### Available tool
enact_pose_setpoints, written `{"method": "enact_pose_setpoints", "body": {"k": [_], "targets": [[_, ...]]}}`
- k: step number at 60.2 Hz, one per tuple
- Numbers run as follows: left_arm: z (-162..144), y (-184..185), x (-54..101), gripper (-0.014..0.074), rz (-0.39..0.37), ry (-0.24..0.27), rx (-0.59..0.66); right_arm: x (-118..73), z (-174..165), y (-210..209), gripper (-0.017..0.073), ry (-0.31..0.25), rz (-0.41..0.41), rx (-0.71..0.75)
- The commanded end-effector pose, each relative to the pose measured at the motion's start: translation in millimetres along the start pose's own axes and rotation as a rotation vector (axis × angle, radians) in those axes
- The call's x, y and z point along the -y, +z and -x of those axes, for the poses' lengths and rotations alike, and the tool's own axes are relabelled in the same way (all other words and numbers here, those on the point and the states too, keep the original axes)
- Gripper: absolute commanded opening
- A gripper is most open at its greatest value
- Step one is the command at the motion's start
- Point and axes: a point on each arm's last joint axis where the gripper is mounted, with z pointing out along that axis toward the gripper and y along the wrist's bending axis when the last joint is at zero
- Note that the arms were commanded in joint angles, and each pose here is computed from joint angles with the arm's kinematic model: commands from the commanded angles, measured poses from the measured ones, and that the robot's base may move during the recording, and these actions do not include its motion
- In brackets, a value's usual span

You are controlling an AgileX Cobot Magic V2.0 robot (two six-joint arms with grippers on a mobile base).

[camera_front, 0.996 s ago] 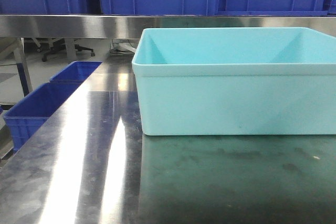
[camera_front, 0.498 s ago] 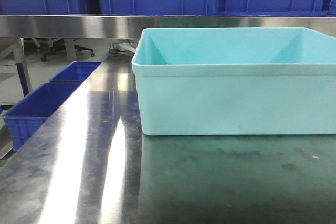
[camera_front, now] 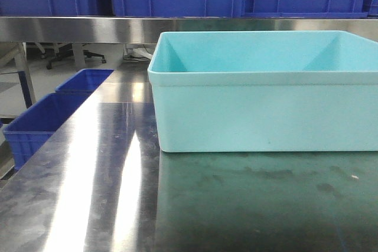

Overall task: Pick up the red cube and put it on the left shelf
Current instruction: 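Move the right gripper over the teal bin toward the red cube, then lower the open right gripper around the red cube in the bin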

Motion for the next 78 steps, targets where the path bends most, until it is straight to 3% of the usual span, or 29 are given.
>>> {"method": "enact_pose_setpoints", "body": {"k": [1,8,18,23,41,57,78], "targets": [[0,-1,0.0,0.0101,-0.002,0.000,0.073,-13.9,21,14,0.0051,-0.003,0.047,0.050],[0,-1,0.0,0.0101,-0.002,0.000,0.073,-30.5,27,38,0.0119,-0.019,0.092,-0.010],[0,-1,0.0,0.0101,-0.002,0.000,0.073,-53.0,38,74,0.0494,-0.042,0.137,-0.111],[0,-1,0.0,0.0101,-0.002,0.000,0.073,-61.0,36,93,0.0586,-0.053,0.146,-0.209],[0,-1,0.0,0.0101,-0.002,0.000,0.073,-68.2,31,137,0.0539,-0.065,0.138,-0.371],[0,-1,0.0,0.0101,-0.002,0.000,0.073,-67.3,11,151,0.0540,-0.072,0.126,-0.481],[0,-1,0.0,0.0101,-0.002,0.000,0.073,-82.3,-12,162,0.0540,-0.099,0.153,-0.562]]}}
